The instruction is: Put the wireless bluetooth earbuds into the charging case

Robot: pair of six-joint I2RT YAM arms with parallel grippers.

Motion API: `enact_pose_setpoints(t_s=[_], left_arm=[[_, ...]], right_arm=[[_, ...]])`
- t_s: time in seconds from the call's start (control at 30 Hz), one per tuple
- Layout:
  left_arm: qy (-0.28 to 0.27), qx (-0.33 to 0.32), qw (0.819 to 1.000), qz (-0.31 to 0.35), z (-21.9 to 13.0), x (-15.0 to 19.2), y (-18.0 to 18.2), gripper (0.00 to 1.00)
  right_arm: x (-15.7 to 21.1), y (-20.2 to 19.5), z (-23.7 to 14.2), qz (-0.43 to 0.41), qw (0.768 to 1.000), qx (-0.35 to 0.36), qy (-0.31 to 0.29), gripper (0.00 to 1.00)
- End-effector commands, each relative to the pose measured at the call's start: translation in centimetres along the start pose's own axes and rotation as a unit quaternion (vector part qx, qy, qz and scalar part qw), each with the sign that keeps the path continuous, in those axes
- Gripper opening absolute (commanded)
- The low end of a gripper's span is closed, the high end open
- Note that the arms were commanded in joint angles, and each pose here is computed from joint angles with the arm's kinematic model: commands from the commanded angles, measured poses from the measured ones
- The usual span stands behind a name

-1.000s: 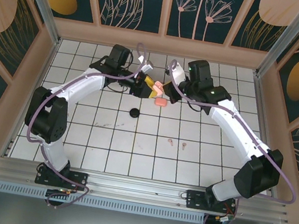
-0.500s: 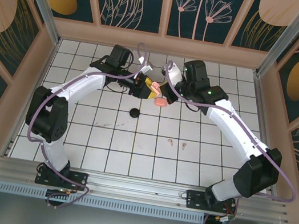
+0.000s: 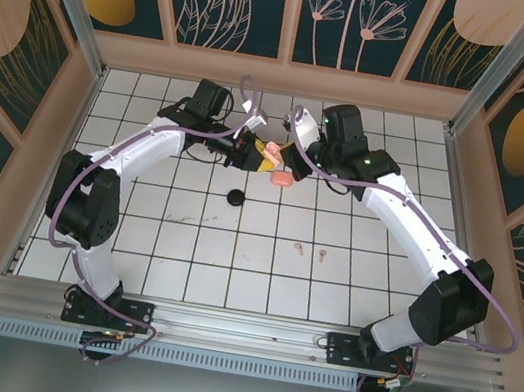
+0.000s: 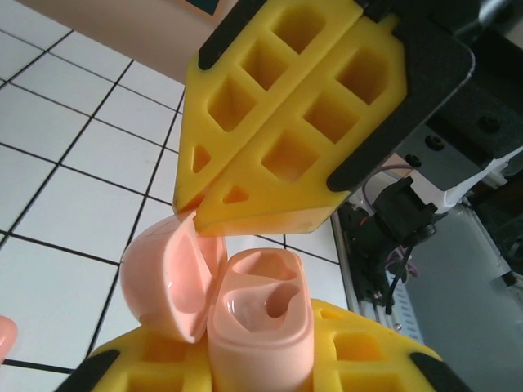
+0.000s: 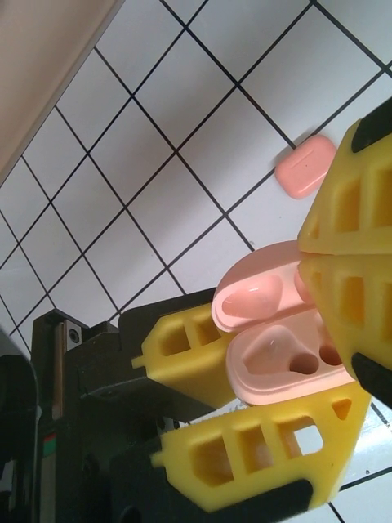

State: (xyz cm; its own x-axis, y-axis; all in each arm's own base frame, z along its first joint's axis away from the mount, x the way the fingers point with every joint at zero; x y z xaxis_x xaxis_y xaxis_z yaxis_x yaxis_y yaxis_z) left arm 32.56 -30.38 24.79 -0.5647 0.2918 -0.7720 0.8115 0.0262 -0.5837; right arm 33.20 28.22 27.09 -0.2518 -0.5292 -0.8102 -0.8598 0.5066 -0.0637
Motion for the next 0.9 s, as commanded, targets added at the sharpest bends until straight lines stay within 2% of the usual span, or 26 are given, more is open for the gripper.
enact_pose_setpoints(t_s=[0.0, 0.03, 0.13, 0.23, 0.33, 0.43, 0.63, 0.73, 0.87], left_arm=[[-0.009, 0.013, 1.000, 0.014, -0.1, -0.8, -0.1, 0.10], [-0.012, 0.012, 1.000, 0.015, -0.1, -0.9, -0.1, 0.09], [-0.030, 0.001, 0.999, 0.016, -0.2, -0.9, 0.2, 0.04], [-0.059, -0.020, 0.998, 0.024, -0.4, -0.9, 0.2, 0.00], [-0.092, -0.042, 0.994, 0.035, -1.0, -1.0, -0.3, 0.00], [-0.135, -0.067, 0.988, 0.036, -1.6, -0.7, -0.3, 0.00], [-0.238, -0.167, 0.957, -0.006, -4.0, 0.7, 1.0, 0.00], [-0.266, -0.205, 0.942, -0.017, -5.2, 1.2, 1.3, 0.00], [-0.286, -0.230, 0.930, -0.007, -6.4, 1.1, 0.5, 0.00]], right_arm=[[-2.1, -0.5, -0.4, -0.004, 0.999, 0.015, -0.029, 0.08], [-2.4, -0.7, -0.6, 0.001, 0.999, 0.023, -0.033, 0.18], [-3.0, -1.6, -1.7, 0.015, 0.998, 0.047, -0.042, 0.40], [-2.4, -2.3, -3.4, 0.047, 0.996, 0.066, -0.044, 0.52], [-0.7, -1.6, -5.0, 0.080, 0.993, 0.076, -0.049, 0.57], [2.7, -0.8, -5.6, 0.144, 0.985, 0.088, -0.036, 0.58], [11.8, 0.9, -4.4, 0.272, 0.952, 0.129, 0.049, 0.58], [14.6, 2.8, -3.3, 0.296, 0.944, 0.121, 0.084, 0.58], [17.6, 4.6, -1.7, 0.294, 0.941, 0.111, 0.125, 0.57]])
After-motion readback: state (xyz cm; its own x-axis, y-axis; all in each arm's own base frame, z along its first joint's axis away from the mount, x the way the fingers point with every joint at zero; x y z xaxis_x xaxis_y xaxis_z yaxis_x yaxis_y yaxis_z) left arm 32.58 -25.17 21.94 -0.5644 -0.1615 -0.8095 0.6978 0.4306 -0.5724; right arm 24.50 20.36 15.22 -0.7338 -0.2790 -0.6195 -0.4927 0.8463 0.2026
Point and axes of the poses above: each hand's point on the last joint's axis, 136 mm out from that joint toward the fingers, its own z axis out along the fingers, its own y axis along the line the jaws close on, x = y × z, the point moved 1 cm from there along -z, back along the fingers, and after that the axes turned 6 degrees about -z, right-handed, at the moved point
